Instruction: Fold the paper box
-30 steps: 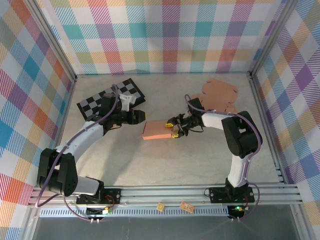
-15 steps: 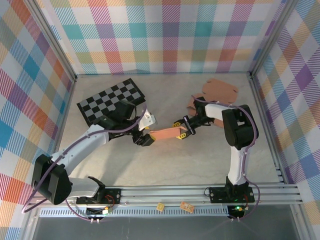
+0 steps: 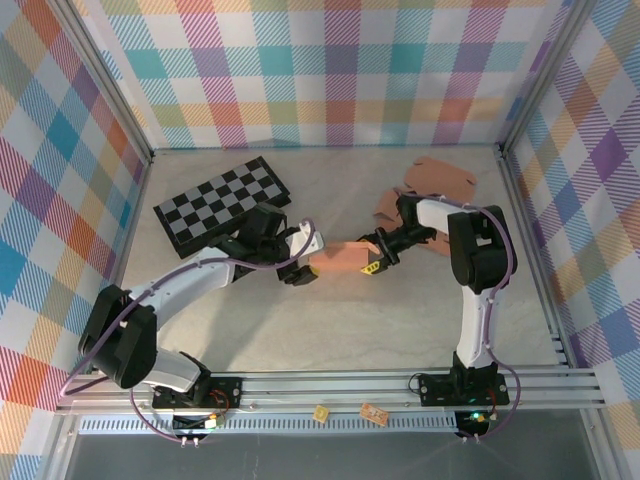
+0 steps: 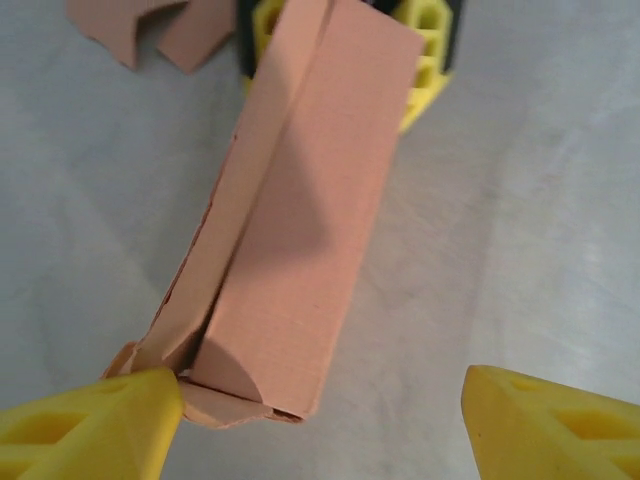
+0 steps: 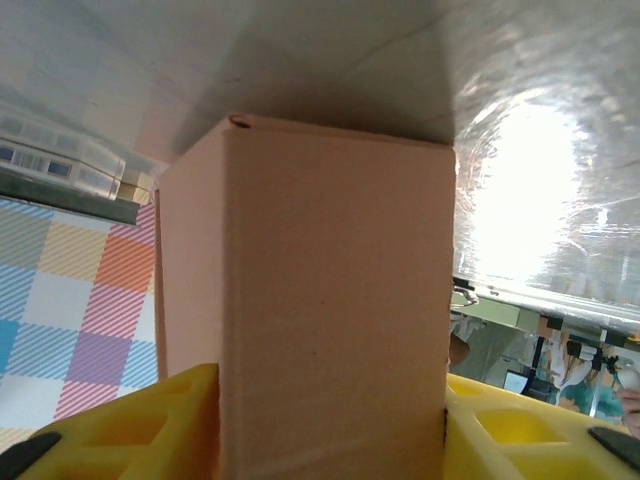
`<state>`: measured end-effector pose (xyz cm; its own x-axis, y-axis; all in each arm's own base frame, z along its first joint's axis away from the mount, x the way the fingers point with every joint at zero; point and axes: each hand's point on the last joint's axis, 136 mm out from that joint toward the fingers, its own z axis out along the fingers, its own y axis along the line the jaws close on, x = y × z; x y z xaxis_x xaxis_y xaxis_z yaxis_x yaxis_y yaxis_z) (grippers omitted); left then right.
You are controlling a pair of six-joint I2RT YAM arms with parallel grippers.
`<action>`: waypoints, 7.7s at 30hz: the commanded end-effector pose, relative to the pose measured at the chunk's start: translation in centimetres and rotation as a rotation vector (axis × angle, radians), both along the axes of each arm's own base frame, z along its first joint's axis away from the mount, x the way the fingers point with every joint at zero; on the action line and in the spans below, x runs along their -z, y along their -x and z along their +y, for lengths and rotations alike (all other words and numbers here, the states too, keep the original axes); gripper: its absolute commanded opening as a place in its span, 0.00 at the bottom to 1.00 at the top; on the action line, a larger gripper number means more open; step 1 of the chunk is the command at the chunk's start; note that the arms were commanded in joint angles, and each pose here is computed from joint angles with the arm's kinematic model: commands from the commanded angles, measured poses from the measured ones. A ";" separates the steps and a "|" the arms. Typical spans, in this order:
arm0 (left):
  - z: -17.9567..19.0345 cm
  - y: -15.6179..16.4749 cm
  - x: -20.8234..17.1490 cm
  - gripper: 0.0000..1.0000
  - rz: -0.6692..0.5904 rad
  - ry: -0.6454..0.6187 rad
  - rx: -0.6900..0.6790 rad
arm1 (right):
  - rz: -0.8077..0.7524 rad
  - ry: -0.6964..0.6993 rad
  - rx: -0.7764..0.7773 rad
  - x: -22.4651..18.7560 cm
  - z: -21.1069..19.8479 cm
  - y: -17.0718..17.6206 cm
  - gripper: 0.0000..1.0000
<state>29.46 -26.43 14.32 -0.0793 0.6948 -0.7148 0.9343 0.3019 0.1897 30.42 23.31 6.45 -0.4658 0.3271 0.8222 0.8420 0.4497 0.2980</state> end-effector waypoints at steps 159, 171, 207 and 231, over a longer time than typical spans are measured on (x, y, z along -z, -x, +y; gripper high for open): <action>0.7 -0.5 -2.6 0.76 0.262 0.265 -0.305 | -1.390 0.593 -0.931 -6.9 -2.5 -0.3 0.00; 3.9 0.8 -4.8 0.57 0.498 0.229 -0.635 | -1.359 0.595 -0.936 -7.2 -2.4 -0.5 0.00; 1.6 2.1 -0.4 0.37 0.497 -0.069 -0.529 | -1.311 0.606 -0.932 -7.0 -2.4 -0.7 0.00; -0.2 1.7 -0.8 0.08 0.605 -0.007 -0.620 | -1.307 0.619 -0.923 -7.0 -2.5 -0.8 0.00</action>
<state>28.04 -25.58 14.32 -0.7849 0.4371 -0.4392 0.5698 0.7876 -0.2346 31.56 20.79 13.67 -0.8621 -0.3212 -0.3919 -0.3992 0.9069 0.1348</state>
